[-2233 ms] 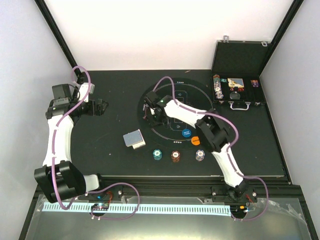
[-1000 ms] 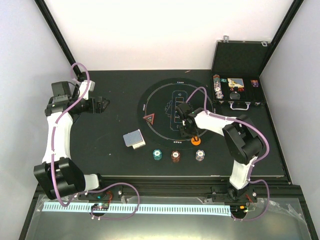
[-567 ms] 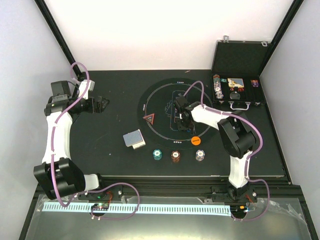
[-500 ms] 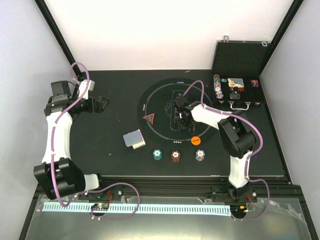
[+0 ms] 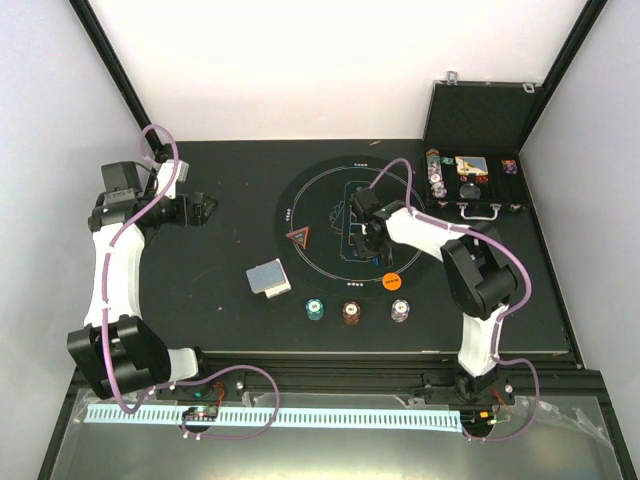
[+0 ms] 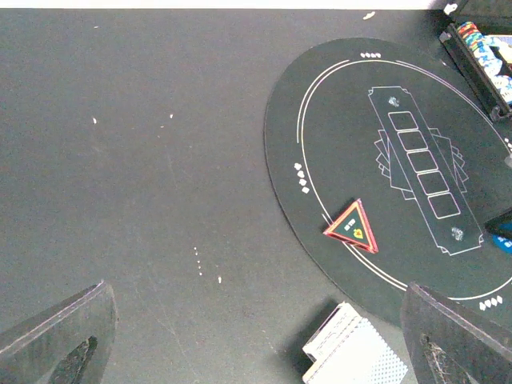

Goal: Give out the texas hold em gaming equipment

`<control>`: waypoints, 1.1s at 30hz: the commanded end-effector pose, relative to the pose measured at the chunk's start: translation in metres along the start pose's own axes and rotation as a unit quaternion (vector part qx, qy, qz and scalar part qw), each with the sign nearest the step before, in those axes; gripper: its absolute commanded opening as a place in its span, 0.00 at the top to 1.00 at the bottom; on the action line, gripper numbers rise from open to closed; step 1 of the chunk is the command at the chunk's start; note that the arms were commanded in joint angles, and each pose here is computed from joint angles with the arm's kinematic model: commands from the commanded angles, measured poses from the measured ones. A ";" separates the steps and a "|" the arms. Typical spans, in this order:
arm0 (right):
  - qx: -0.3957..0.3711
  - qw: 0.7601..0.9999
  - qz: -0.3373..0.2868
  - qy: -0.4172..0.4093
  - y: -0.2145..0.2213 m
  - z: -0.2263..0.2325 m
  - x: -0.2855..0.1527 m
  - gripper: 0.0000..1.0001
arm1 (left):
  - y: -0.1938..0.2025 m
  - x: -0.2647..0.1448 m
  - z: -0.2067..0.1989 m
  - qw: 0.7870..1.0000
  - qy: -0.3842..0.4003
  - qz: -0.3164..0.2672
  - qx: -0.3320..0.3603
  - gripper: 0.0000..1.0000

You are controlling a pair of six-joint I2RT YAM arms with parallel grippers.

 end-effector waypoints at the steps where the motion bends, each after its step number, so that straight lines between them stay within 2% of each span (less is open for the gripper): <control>1: 0.014 0.999 -0.039 -0.001 -0.020 -0.007 -0.025 0.99 | -0.009 -0.004 0.002 1.000 0.001 -0.007 0.000 0.01; 8: 0.037 0.998 -0.056 -0.021 -0.057 -0.010 -0.029 0.99 | -0.009 -0.003 0.004 1.000 0.001 -0.007 0.000 0.01; 15: 0.081 0.988 -0.101 -0.082 -0.165 0.012 -0.024 0.99 | -0.010 0.000 0.003 1.000 0.014 -0.007 -0.004 0.01; 21: 0.137 0.970 -0.117 -0.160 -0.232 0.018 0.013 0.99 | -0.008 0.003 0.002 1.000 0.026 -0.004 -0.006 0.01; 27: 0.188 0.952 -0.122 -0.210 -0.249 0.009 0.049 0.99 | -0.011 -0.001 0.000 1.000 0.027 -0.004 0.003 0.01; 33: 0.192 0.949 -0.120 -0.219 -0.250 0.009 0.068 0.97 | -0.012 -0.005 -0.005 0.999 0.033 -0.005 0.010 0.01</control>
Point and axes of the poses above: each gripper's point midway between its finger pads, its own x axis out along the fingers, its own z axis along the line the jaws close on, y = z × x, the point moved 4 cm from there along -x, back along the fingers, and after that the axes turned 15 degrees about x, right-handed, at the moved point
